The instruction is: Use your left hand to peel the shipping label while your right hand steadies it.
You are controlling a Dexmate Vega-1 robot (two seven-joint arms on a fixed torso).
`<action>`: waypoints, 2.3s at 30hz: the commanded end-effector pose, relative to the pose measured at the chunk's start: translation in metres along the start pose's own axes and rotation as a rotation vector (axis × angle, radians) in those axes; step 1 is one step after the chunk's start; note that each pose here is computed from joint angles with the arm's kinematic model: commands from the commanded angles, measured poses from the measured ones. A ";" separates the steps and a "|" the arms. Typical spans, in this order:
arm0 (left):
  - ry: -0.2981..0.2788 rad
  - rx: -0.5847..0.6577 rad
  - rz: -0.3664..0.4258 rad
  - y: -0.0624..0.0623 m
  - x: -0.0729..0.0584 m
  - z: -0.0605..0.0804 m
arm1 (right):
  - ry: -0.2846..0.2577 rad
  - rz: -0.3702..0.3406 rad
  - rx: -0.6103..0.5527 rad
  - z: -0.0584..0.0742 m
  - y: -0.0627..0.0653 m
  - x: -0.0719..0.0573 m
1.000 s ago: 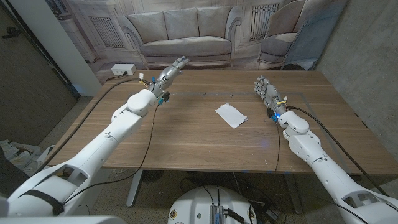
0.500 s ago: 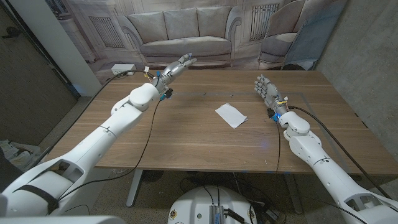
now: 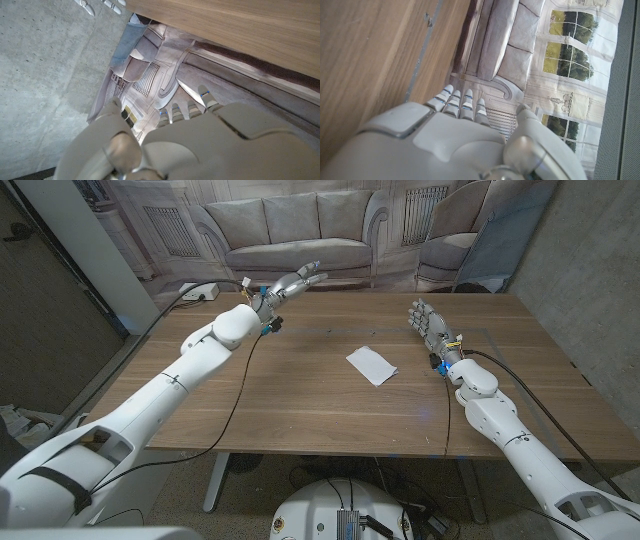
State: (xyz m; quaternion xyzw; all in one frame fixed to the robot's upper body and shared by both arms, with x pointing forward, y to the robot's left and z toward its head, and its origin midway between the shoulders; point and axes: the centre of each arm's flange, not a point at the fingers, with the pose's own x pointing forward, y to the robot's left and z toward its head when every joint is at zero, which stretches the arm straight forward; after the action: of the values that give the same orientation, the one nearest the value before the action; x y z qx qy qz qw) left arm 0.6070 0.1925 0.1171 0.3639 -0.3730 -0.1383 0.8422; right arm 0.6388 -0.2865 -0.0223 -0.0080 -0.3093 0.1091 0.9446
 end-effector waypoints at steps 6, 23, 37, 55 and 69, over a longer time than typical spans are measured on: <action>-0.003 0.181 -0.087 -0.013 0.020 0.023 | -0.007 0.000 0.003 0.001 0.001 0.001; -0.011 0.314 -0.162 -0.028 0.034 0.041 | -0.018 -0.001 0.001 0.005 -0.001 -0.002; -0.008 0.452 -0.220 -0.042 0.046 0.053 | -0.025 0.003 0.009 0.004 0.001 -0.002; -0.041 0.642 -0.218 -0.055 0.051 0.067 | -0.031 0.010 0.014 0.003 0.004 -0.001; -0.049 0.796 -0.235 -0.066 0.056 0.077 | -0.032 0.007 0.018 0.002 0.002 -0.004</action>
State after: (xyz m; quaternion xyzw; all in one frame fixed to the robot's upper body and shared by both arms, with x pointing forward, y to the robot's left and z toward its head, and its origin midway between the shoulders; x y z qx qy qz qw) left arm 0.5943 0.0905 0.1349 0.6517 -0.3742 -0.1104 0.6505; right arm 0.6346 -0.2842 -0.0214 -0.0009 -0.3232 0.1155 0.9393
